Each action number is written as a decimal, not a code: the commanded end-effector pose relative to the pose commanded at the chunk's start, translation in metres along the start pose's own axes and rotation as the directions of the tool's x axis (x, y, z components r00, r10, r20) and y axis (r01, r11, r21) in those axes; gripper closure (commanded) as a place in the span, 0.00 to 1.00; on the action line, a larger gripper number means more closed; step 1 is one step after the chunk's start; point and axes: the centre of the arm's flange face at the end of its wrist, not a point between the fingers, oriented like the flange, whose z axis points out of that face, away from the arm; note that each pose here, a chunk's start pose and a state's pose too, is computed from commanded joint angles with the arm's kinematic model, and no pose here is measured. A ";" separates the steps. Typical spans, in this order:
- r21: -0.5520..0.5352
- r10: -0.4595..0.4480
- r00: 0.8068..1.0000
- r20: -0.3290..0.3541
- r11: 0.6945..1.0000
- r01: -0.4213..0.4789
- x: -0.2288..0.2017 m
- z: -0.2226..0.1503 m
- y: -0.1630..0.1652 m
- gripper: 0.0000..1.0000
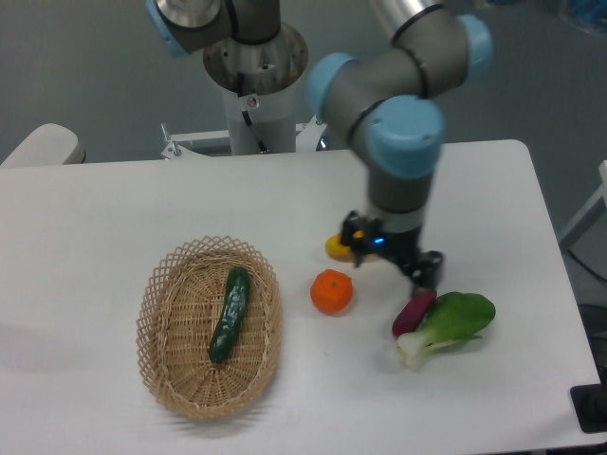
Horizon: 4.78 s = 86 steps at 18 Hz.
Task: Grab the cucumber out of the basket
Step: 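Move the gripper over the basket above the green cucumber, then lower the gripper and close it around the cucumber, then lift the cucumber out of the basket and carry it toward the bok choy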
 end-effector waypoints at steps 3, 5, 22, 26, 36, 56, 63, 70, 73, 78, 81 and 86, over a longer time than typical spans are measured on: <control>-0.018 -0.075 0.997 -0.023 0.997 0.074 0.042 0.016 -0.018 0.00; -0.044 -0.117 0.992 -0.043 0.992 0.115 0.073 0.032 -0.024 0.00; -0.076 -0.033 0.997 -0.063 0.997 0.029 0.147 0.119 -0.038 0.00; -0.096 -0.027 0.997 -0.075 0.995 0.020 0.151 0.132 -0.039 0.00; -0.076 0.005 0.998 -0.069 0.997 -0.010 0.148 0.125 -0.046 0.74; 0.082 0.063 0.996 0.064 0.994 -0.068 0.035 -0.018 -0.070 0.82; 0.038 0.178 0.981 0.080 0.983 -0.181 -0.062 -0.035 -0.003 0.81; -0.007 0.332 0.939 0.094 0.943 -0.332 -0.153 -0.034 0.074 0.81; -0.021 0.384 0.920 0.080 0.923 -0.383 -0.170 -0.032 0.095 0.81; -0.028 0.418 0.906 0.069 0.909 -0.417 -0.176 -0.029 0.103 0.81; -0.028 0.423 0.903 0.070 0.906 -0.422 -0.176 -0.030 0.102 0.81; -0.028 0.423 0.903 0.068 0.906 -0.422 -0.176 -0.028 0.102 0.81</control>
